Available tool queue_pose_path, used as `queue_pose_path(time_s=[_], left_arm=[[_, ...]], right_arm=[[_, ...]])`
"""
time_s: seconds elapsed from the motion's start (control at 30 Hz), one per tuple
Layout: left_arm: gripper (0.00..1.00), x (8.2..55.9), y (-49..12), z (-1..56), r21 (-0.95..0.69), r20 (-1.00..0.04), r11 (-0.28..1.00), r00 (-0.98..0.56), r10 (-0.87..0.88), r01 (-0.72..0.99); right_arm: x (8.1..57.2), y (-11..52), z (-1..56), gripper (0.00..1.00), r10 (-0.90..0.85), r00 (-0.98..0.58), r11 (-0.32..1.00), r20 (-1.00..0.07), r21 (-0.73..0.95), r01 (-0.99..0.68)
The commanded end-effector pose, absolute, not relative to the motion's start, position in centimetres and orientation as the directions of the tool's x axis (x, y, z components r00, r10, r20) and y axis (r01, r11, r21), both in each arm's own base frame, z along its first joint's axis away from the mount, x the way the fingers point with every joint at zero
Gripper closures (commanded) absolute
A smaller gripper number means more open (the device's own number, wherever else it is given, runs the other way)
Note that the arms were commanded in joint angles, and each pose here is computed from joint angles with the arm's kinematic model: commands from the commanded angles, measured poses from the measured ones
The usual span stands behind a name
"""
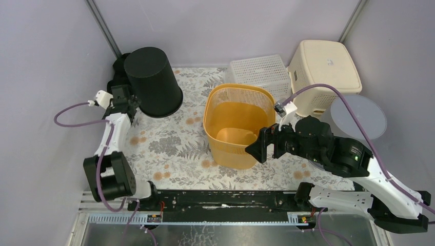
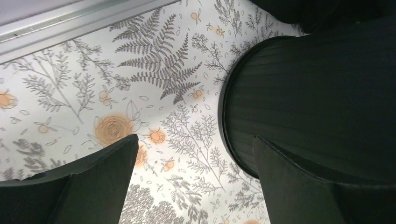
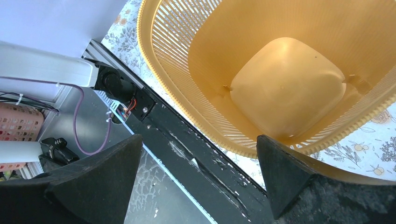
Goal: Turn the large container upside down
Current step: Move the container to the center of the board.
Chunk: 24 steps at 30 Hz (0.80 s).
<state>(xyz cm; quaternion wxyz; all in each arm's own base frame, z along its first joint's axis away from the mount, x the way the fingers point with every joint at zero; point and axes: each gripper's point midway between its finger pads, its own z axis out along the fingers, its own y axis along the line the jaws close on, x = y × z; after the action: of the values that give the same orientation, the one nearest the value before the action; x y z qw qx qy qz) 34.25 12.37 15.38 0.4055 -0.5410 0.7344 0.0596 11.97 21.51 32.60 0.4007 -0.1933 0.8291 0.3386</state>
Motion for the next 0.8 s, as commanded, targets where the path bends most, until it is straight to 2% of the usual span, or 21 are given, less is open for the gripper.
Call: queue_pose_path(time_s=[0.0, 0.23, 0.53, 0.67, 0.77], left_arm=[[0.01, 38.2, 13.5, 16.2, -0.422, -0.655, 0.362, 0.003, -0.756, -0.831], [0.01, 44.9, 11.1, 14.3, -0.407, -0.674, 0.492, -0.111, -0.731, -0.769], [0.03, 51.9, 3.6, 11.4, -0.388, -0.679, 0.679, -0.304, -0.668, -0.624], [0.03, 53.3, 0.0, 12.8, -0.393, -0.702, 0.751, -0.354, -0.618, -0.531], [0.02, 52.5, -1.8, 15.0, -0.419, -0.708, 0.778, -0.368, -0.602, -0.467]], right_arm=[[11.8, 20.7, 34.1, 0.01, -0.007, -0.59, 0.695, -0.807, 0.42, -0.583], [11.7, 20.9, 34.4, 0.01, 0.008, -0.601, 0.69, -0.799, 0.439, -0.575], [12.0, 21.2, 35.8, 0.0, 0.014, -0.597, 0.691, -0.802, 0.439, -0.575], [12.3, 21.9, 36.4, 0.01, 0.004, -0.594, 0.687, -0.805, 0.434, -0.583], [12.8, 22.9, 36.9, 0.01, -0.018, -0.589, 0.689, -0.808, 0.417, -0.593]])
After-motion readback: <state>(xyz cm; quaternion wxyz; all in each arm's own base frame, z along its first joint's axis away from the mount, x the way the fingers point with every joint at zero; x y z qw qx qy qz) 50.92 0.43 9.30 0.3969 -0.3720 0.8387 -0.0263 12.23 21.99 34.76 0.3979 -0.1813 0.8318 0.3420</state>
